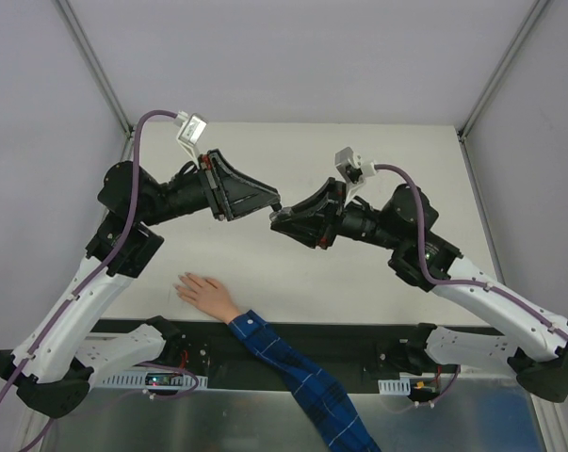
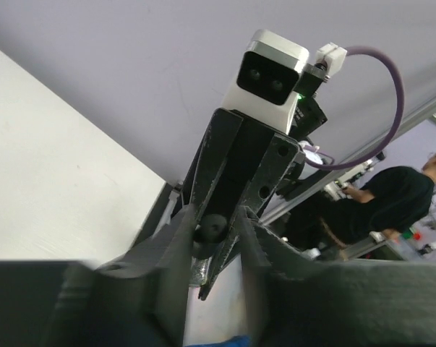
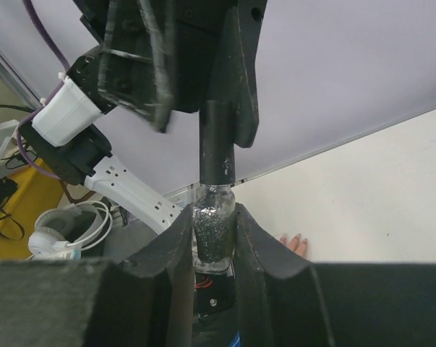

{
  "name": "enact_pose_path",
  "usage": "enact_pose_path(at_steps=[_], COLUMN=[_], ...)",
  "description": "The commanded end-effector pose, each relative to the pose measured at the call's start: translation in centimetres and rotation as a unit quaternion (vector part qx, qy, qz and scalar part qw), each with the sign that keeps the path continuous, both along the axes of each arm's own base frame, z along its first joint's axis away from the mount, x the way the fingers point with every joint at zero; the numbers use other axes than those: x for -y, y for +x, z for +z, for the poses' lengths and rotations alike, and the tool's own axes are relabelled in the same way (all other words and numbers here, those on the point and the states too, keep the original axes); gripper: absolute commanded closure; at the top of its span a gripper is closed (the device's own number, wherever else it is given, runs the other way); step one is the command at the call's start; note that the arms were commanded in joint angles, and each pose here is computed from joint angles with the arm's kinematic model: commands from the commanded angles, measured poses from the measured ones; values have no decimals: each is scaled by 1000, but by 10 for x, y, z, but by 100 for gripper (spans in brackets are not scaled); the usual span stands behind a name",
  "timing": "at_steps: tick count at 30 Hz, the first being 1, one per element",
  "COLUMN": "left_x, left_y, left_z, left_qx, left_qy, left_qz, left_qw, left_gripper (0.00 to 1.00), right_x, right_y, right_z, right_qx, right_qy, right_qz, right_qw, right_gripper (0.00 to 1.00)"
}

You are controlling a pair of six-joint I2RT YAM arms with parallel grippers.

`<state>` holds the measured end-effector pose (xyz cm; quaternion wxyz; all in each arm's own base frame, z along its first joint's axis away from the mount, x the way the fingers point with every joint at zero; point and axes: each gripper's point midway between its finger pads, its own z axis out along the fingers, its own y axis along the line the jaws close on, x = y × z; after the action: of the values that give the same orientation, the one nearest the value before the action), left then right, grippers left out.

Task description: Paint the nails

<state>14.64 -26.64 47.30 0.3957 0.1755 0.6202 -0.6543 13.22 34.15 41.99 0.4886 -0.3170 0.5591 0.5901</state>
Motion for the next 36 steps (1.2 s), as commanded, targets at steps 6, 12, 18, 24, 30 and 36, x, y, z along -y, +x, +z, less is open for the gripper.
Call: enact_pose_path(at_steps=[6, 12, 18, 24, 30, 36], left_x=[2, -8, -8, -9, -12, -5], left_y=[13, 37, 36, 28, 18, 5], left_z=[-1, -13, -13, -9, -4, 3], left_qx=[-22, -64, -69, -55, -19, 10], left_qy=[9, 28, 29, 29, 22, -11], left_qz=[28, 108, 107, 93, 79, 31], left_qw=[999, 992, 991, 994, 996, 999], left_gripper=[100, 100, 100, 58, 20, 19], right_x=[20, 7, -20, -18, -1, 11], right_y=[29, 34, 18, 10, 3, -2], right_z=[11, 36, 26, 17, 15, 22], right_qx=[150, 283, 290, 226, 146, 85], right_qy=[-117, -238, -201, -149, -87, -37], right_qz=[-272, -498, -397, -276, -171, -74], right_qw=[943, 784, 848, 922, 970, 993], right_gripper=[100, 100, 100, 100, 100, 100])
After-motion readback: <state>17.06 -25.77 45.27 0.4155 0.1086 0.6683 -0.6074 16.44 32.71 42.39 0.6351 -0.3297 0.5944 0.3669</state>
